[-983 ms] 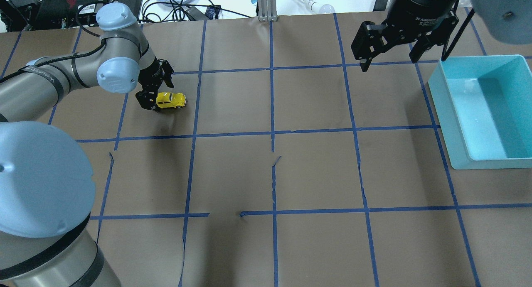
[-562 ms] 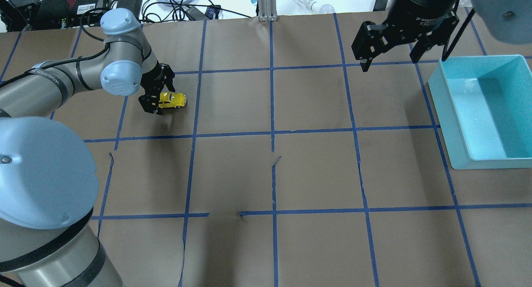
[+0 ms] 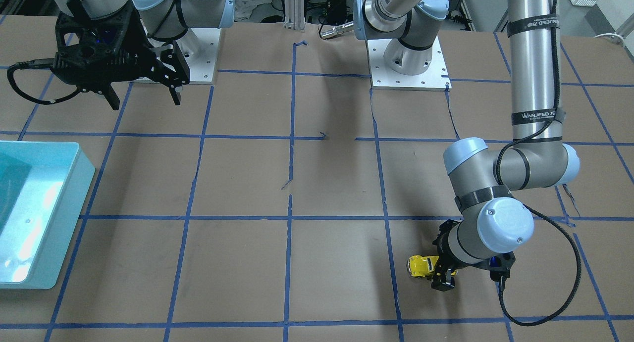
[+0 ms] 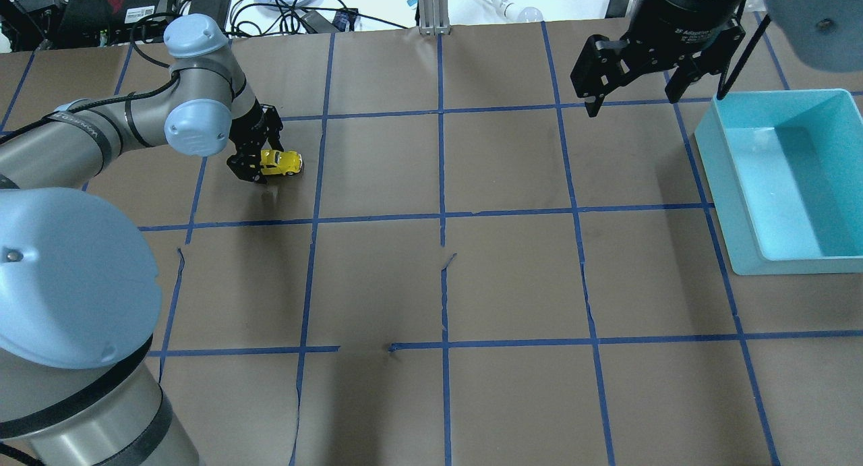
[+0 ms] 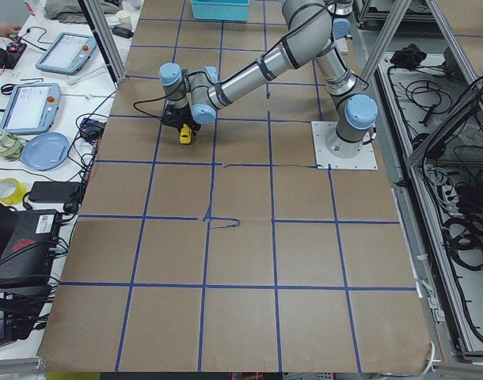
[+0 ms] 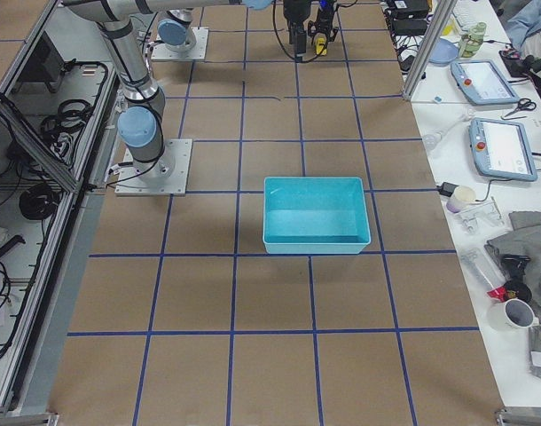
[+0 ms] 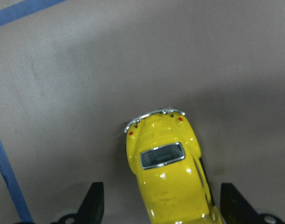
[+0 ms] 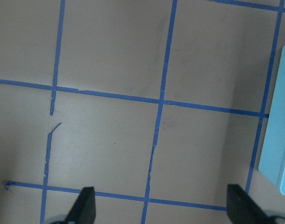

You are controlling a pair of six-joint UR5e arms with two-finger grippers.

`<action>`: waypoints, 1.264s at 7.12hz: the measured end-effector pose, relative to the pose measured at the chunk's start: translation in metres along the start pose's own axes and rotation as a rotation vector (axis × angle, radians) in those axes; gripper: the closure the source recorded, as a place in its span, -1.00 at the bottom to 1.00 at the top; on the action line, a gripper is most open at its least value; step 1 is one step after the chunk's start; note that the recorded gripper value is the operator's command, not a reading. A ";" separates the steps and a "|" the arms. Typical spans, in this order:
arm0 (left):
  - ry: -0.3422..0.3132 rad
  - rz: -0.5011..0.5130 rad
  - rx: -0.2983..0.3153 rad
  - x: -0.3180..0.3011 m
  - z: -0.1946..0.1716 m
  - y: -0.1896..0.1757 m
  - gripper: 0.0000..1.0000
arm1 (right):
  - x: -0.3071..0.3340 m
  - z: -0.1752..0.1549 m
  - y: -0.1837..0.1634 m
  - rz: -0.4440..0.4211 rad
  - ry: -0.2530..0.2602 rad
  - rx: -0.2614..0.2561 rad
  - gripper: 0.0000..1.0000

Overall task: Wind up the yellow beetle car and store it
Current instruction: 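Close the left gripper on the yellow car's body, then press the car down and drag it back toward the robot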

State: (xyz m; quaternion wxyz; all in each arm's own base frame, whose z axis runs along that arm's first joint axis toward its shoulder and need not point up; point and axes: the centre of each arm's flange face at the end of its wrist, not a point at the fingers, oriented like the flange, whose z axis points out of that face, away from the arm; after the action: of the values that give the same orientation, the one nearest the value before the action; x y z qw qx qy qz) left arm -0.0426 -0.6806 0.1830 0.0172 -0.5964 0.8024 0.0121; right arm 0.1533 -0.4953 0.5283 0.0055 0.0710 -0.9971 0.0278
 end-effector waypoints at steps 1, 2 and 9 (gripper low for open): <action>0.013 0.006 0.005 0.001 -0.004 -0.001 1.00 | 0.000 0.000 0.000 0.000 0.000 0.000 -1.00; 0.028 0.011 0.011 0.002 -0.011 -0.002 1.00 | 0.000 0.000 0.000 0.000 0.001 0.000 -1.00; 0.064 -0.253 -0.047 0.010 -0.017 0.006 1.00 | 0.000 0.000 0.000 0.000 0.000 0.002 -1.00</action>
State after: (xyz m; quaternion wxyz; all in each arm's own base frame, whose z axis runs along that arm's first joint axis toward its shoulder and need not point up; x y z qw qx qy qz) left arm -0.0519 -0.6892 0.1993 -0.0207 -0.6932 0.7204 0.0096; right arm 0.1533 -0.4954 0.5285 0.0055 0.0710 -0.9971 0.0286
